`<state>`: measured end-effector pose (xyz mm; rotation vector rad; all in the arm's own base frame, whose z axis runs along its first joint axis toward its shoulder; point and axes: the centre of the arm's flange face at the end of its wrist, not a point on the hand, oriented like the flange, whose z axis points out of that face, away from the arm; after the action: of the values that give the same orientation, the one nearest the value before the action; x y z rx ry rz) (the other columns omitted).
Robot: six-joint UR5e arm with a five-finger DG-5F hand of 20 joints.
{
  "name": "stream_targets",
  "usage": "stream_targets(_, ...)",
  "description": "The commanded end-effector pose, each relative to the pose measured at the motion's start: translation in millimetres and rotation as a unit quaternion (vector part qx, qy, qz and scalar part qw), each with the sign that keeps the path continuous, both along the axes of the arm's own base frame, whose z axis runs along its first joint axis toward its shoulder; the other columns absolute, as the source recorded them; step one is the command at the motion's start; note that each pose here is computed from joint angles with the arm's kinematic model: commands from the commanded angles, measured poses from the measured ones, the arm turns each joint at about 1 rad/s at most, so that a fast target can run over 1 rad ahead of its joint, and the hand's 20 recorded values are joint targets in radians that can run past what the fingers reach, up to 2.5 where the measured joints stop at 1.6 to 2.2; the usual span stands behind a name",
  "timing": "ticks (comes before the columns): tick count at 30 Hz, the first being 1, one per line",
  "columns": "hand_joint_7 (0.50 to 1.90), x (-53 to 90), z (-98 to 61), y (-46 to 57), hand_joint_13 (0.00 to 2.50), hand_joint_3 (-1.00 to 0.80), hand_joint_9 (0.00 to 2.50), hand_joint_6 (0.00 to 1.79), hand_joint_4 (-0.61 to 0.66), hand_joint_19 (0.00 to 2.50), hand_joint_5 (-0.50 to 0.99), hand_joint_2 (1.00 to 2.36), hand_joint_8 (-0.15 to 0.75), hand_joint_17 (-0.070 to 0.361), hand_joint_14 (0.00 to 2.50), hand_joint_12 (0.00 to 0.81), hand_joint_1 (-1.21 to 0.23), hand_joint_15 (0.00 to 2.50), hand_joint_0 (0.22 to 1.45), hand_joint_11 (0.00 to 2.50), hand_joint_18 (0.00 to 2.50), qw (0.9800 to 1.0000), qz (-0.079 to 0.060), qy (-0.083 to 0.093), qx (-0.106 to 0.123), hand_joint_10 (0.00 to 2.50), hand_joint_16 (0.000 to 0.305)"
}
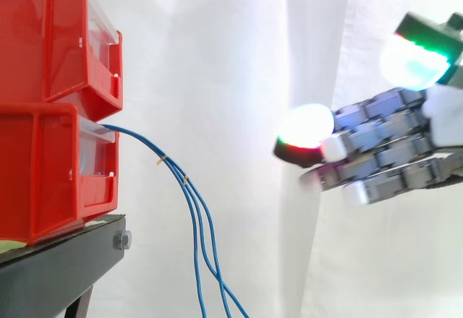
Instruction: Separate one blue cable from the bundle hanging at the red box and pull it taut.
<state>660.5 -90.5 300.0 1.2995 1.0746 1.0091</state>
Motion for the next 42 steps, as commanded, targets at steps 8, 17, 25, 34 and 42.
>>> stream_targets(8, 0.77, 65.6, -50.9, -3.9, 0.66, -0.50, 0.81, 0.50, 0.29, 0.00, -0.19, 1.00, 0.302, 0.066, 0.00, 0.219, -0.71, 0.02, 0.57, 0.45, 0.77, 0.9999, 0.003, 0.010, 0.008, 0.01, 0.029)
stream_targets(17, 0.78, 76.6, -57.3, -0.8, 0.68, -0.50, 0.86, 0.50, 0.30, 0.00, -0.18, 1.00, 0.308, 0.063, 0.00, 0.216, -0.70, 0.04, 0.58, 0.47, 0.74, 1.0000, 0.009, -0.002, 0.000, 0.01, 0.028)
stream_targets(25, 0.79, 91.1, -78.2, 7.5, 0.73, -0.50, 0.90, 0.50, 0.31, 0.01, -0.16, 1.00, 0.319, 0.087, 0.01, 0.308, -0.72, 0.17, 0.60, 0.50, 0.75, 0.9996, 0.014, -0.020, -0.010, 0.01, 0.039)
stream_targets(34, 0.77, 104.9, -104.8, 11.0, 0.47, -0.50, 0.40, 0.50, 0.20, 0.16, -0.21, 1.00, 0.295, 0.157, 0.01, 0.393, -0.71, 0.21, 0.50, 0.30, 0.61, 0.9994, 0.024, -0.018, 0.014, 0.01, 0.070)
stream_targets(42, 0.74, 107.5, -102.1, 10.6, 0.40, -0.50, 0.32, 0.50, 0.19, 0.17, -0.22, 1.00, 0.297, 0.161, 0.01, 0.403, -0.66, 0.18, 0.46, 0.17, 0.51, 0.9992, 0.026, -0.030, 0.005, 0.00, 0.071)
